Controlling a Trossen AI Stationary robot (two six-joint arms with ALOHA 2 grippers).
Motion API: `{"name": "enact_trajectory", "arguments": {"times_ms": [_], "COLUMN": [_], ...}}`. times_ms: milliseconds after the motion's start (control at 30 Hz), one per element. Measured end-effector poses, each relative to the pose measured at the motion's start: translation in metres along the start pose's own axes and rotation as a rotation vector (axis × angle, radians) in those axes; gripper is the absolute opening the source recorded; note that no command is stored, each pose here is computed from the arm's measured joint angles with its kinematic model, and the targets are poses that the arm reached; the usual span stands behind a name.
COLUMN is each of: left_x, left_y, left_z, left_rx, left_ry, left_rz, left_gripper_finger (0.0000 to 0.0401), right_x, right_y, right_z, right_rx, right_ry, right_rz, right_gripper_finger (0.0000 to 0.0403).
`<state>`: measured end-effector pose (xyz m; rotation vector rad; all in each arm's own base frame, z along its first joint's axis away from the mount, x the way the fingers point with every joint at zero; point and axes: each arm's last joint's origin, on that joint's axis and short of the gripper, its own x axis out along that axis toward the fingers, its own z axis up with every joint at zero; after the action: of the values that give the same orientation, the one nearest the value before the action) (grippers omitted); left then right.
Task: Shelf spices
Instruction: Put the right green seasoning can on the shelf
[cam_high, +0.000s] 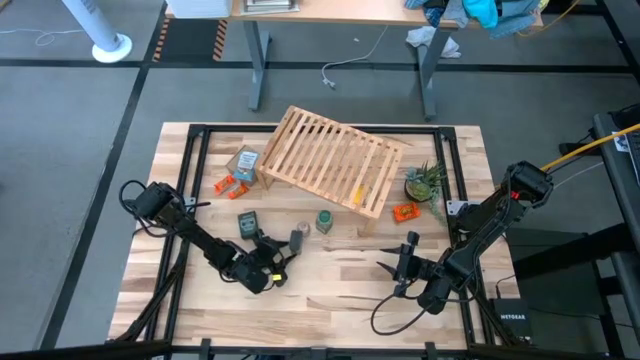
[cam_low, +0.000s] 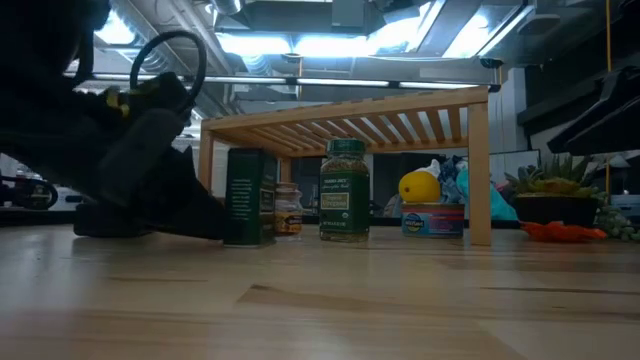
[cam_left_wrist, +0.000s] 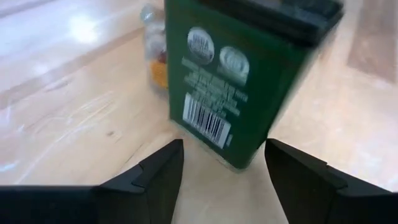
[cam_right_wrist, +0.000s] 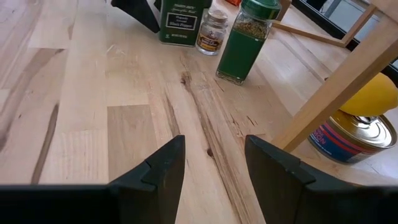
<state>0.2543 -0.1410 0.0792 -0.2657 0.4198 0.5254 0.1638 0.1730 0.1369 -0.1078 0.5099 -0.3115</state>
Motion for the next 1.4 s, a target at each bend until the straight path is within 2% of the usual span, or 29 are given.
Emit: {"name": "enact_trajectory", "arguments": {"times_ms": [200,433,767,933,1400], "left_x": [-0.002,-0.009,-0.021,-0.016,0.004], "left_y": [0.005,0.006,-0.009,-0.011,0.000], "left_z": [-0.005,-0.009,-0.008,0.000,0.012], "left_rx": [-0.044,-0.020,0.043,0.036,-0.002], "left_ry": [0.016,-0.030,-0.113,-0.145,-0.152], "left_rz": [0.055,0.092,0.023,0.015,0.093], "left_gripper_finger": [0.0219,0.0219,0.0219,0.0219,0.0219], "right_x": [0.000,0.000,0.000,0.000,0.000], "right_y": [0.000,0.001,0.001,0.001,0.001], "right_z": [0.000,0.000,0.001,0.001,0.001], "right_rx": [0.004,0.007,0.013,0.014,0.014], "right_ry": [-0.002,-0.003,-0.005,-0.006,0.000], "right_rz": [0.002,0.003,0.006,0.007,0.013], "right_gripper_finger": [0.0172,0.0172,0.0172,0.0172,0.0172]}}
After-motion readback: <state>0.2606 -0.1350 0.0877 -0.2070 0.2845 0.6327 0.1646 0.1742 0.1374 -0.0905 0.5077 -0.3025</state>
